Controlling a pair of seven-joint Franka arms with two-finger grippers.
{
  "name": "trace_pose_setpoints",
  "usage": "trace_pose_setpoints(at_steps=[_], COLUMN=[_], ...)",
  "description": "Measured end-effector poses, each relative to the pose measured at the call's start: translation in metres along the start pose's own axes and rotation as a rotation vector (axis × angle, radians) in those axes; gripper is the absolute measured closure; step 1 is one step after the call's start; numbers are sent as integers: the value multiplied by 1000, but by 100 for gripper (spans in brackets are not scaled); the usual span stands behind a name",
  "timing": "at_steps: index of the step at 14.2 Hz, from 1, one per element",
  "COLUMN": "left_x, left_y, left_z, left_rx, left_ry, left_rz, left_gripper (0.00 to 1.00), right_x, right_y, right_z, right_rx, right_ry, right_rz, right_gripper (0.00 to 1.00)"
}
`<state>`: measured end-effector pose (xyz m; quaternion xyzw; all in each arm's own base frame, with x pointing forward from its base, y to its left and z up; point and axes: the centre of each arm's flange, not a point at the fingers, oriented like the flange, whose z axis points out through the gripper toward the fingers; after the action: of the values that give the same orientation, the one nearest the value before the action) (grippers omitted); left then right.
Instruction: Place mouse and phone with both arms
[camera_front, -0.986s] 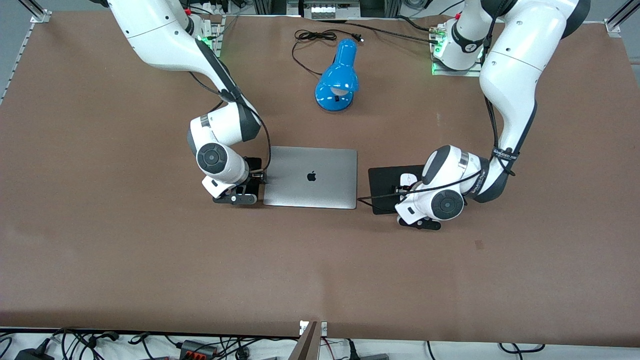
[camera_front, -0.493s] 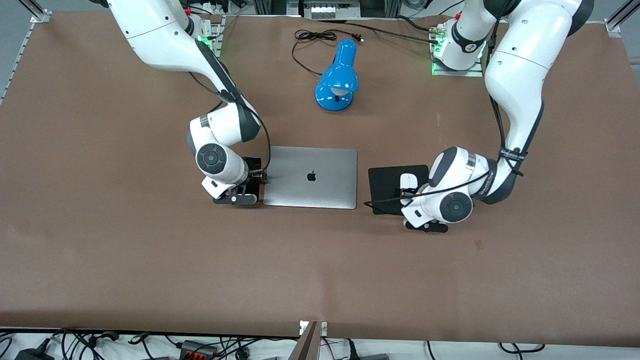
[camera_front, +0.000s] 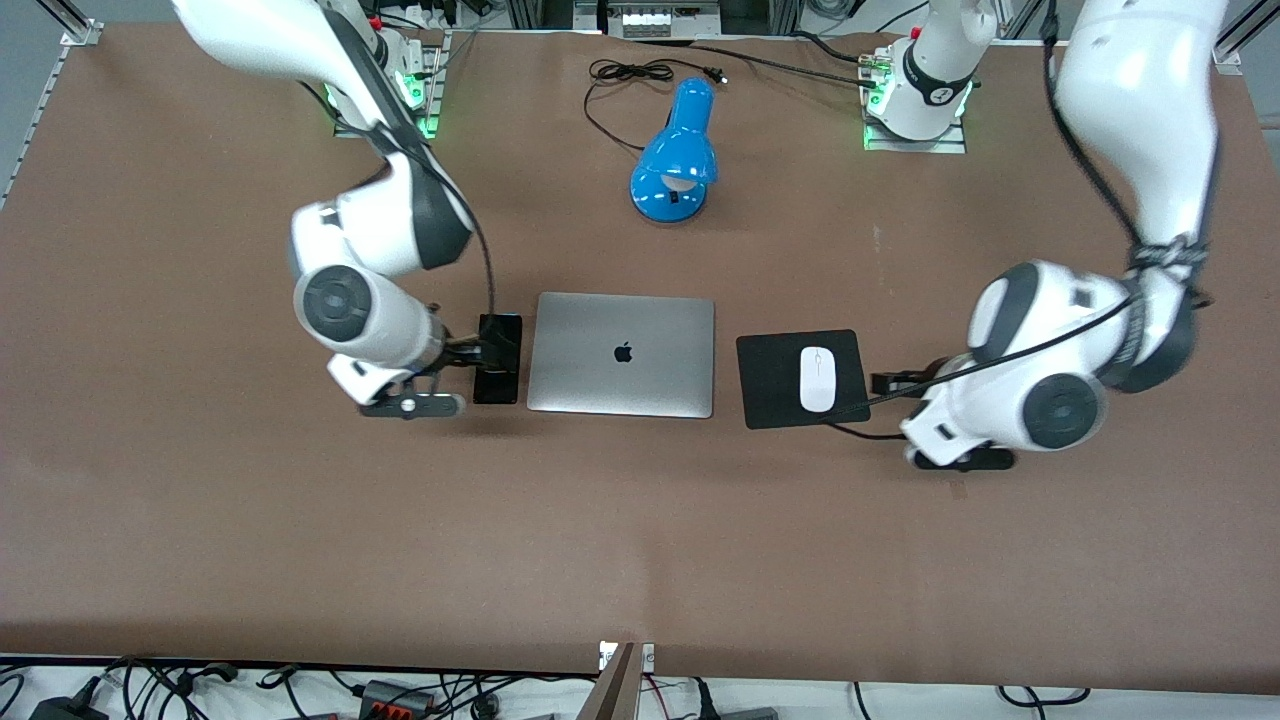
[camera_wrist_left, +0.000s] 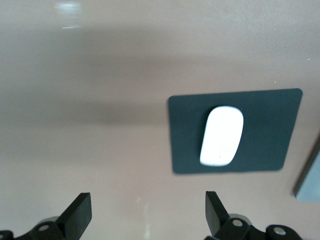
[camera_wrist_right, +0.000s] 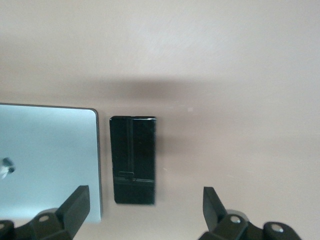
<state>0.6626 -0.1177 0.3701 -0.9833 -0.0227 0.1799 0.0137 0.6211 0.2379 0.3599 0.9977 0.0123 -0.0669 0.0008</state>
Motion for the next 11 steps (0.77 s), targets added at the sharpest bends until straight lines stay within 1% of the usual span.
trace_pose_setpoints(at_steps=[2,4,5,6,8,10,11], left_x=[-42,-89,-106,-114,-115,-114,-117], left_y=[-15,-19,-21,-25,-36,-33,-22], left_z=[-61,-112,-129,-140,-153,-157,-157], left_rx=[18,37,41,48,90,137,146], left_ry=[11,40,60,83,132,156,162], left_rz=[-17,-21,-26,-45,-97,-115,-110], left_gripper=[0,0,0,0,0,0,0], right_x=[7,13,15,15,14,13,11], right_y=[32,66,82,96,120,151,171], right_z=[-61,-103,-119,-132,-156,-186,-198], right_rx=[-2,-14,-22,-30,-43,-41,-31], right_ry=[21,37,39,40,45,82,97], right_rz=[-14,5,13,20,40,62,69], right_gripper=[0,0,0,0,0,0,0])
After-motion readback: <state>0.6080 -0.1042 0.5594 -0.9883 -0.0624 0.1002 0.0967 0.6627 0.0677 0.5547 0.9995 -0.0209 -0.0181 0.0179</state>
